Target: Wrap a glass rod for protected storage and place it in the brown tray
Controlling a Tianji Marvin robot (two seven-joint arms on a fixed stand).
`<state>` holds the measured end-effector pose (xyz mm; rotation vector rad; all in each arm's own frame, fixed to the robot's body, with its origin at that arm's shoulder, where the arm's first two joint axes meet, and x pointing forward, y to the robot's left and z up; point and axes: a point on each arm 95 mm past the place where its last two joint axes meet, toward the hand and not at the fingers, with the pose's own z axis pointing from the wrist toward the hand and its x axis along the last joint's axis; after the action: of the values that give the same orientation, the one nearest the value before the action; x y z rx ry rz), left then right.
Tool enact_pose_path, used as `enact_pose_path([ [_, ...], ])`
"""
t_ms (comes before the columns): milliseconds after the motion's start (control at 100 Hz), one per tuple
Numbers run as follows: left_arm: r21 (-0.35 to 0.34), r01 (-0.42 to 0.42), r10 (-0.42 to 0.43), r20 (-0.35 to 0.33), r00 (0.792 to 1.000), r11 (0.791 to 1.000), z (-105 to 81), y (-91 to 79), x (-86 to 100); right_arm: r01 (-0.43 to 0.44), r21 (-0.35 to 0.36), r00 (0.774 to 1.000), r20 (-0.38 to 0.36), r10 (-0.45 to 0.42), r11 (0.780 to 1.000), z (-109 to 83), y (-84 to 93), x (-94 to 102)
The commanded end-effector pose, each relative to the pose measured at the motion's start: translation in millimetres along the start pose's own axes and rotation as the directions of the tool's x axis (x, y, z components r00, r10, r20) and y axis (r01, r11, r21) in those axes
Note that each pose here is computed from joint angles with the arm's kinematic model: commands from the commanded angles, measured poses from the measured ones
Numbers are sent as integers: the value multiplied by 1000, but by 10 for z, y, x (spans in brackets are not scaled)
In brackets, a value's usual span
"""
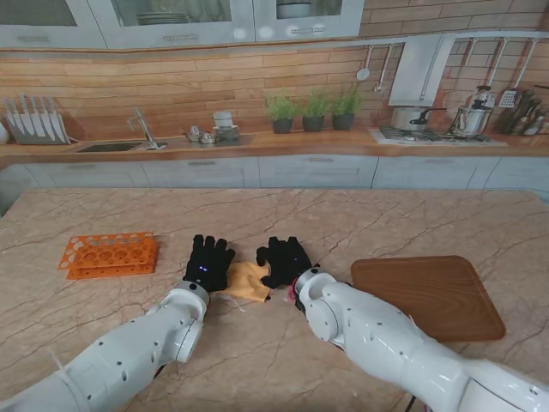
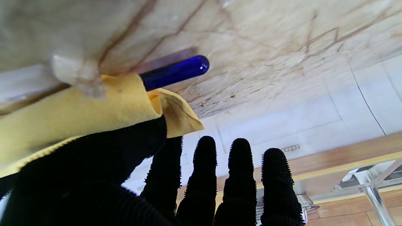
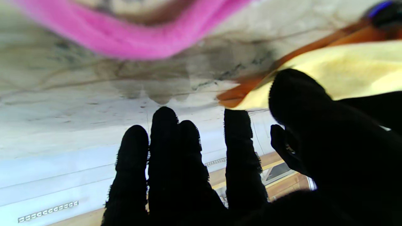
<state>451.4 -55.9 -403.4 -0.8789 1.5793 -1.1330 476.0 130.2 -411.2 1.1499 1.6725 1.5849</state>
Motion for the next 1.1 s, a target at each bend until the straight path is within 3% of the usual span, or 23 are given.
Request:
enact_pose_path([
  [0, -63, -11, 11, 8, 1000, 998, -119, 235, -22, -5, 43, 1000, -5, 5, 999, -60, -162, 25],
  [350, 2, 49, -49, 16, 999, 999, -163, 205, -45, -49, 6, 999, -19, 49, 999, -69, -125, 53],
  [730, 93, 136, -136, -2, 991, 986, -224, 96, -135, -84, -45, 996, -21, 83, 995, -147, -52, 57],
  [1090, 142, 151, -148, -34, 988, 978, -297, 40, -226, -127, -59, 991, -54, 124, 990, -209, -13, 95],
])
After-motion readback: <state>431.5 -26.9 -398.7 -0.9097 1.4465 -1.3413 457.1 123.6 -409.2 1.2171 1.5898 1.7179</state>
